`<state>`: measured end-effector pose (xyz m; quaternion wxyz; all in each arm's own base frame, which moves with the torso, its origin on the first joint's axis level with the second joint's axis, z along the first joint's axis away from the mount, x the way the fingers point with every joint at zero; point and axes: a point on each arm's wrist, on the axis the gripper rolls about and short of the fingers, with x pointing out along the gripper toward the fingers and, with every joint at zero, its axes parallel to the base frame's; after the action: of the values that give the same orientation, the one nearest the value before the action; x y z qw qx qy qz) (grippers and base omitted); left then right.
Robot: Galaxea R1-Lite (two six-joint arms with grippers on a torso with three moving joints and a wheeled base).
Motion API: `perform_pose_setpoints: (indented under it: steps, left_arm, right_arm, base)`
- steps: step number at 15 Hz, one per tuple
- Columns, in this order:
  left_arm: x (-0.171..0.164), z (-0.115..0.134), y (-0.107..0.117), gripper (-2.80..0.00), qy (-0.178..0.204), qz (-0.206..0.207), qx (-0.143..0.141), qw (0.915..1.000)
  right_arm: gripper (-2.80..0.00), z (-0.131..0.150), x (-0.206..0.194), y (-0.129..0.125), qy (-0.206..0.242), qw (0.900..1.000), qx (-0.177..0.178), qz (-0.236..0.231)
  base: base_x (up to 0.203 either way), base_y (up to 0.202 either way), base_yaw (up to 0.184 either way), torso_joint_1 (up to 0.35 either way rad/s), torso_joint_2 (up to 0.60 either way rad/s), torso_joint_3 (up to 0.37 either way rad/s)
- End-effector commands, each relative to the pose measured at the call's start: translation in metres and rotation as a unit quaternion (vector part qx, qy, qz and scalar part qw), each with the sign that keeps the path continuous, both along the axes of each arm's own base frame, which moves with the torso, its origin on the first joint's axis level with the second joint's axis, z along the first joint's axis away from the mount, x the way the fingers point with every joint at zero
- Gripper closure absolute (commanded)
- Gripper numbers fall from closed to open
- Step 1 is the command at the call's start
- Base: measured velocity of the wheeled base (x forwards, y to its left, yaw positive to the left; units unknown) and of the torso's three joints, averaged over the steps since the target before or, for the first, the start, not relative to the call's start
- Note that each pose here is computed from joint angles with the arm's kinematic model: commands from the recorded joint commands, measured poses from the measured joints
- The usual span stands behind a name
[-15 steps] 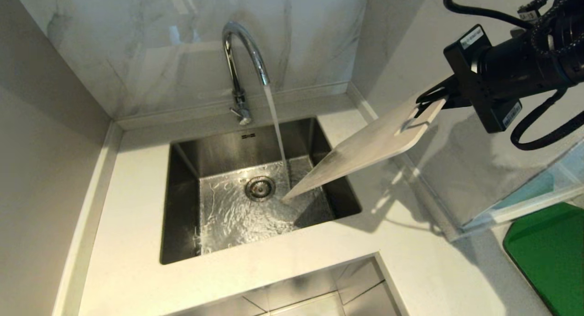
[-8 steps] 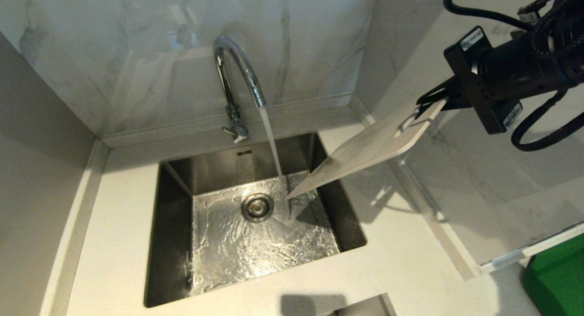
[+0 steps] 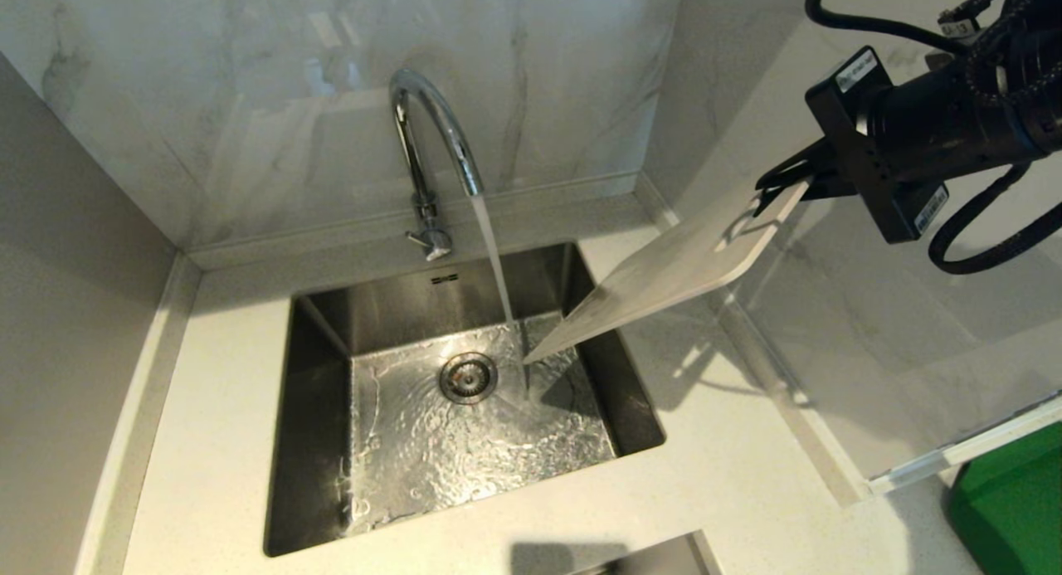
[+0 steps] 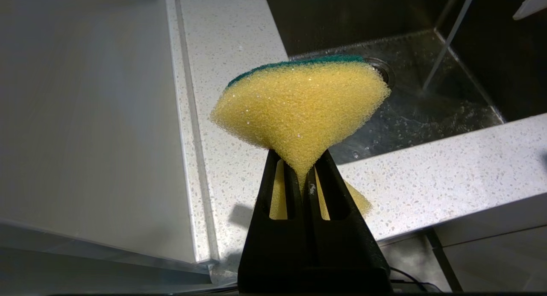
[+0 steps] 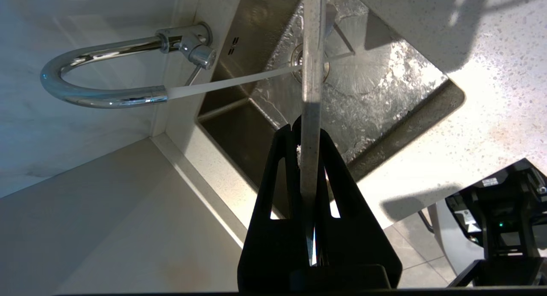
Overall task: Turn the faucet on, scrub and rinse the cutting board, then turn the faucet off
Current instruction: Scrub the cutting board underwater
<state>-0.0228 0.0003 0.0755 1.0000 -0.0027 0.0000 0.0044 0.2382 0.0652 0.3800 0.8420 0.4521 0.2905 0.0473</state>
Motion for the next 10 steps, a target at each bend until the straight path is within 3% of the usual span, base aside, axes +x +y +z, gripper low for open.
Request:
perform_pose_setpoints:
  steps: [1,10]
  left_arm:
    - [0.0001,0.0000,0.0000,0.00,0.001,0.000,0.000,1.0000]
    - [0.0001,0.0000,0.0000,0.00,0.001,0.000,0.000,1.0000]
  right_arm:
    - [0.00,0.0000,-0.0013,-0.0003,0.003,1.000,0.002,-0.001]
    - [0.00,0.0013,-0.0044,-0.0009,0.002,1.000,0.002,0.000]
  base:
    - [0.000,0.000,0.000,0.000,0.00,0.000]
    - [0.000,0.000,0.000,0.000,0.00,0.000]
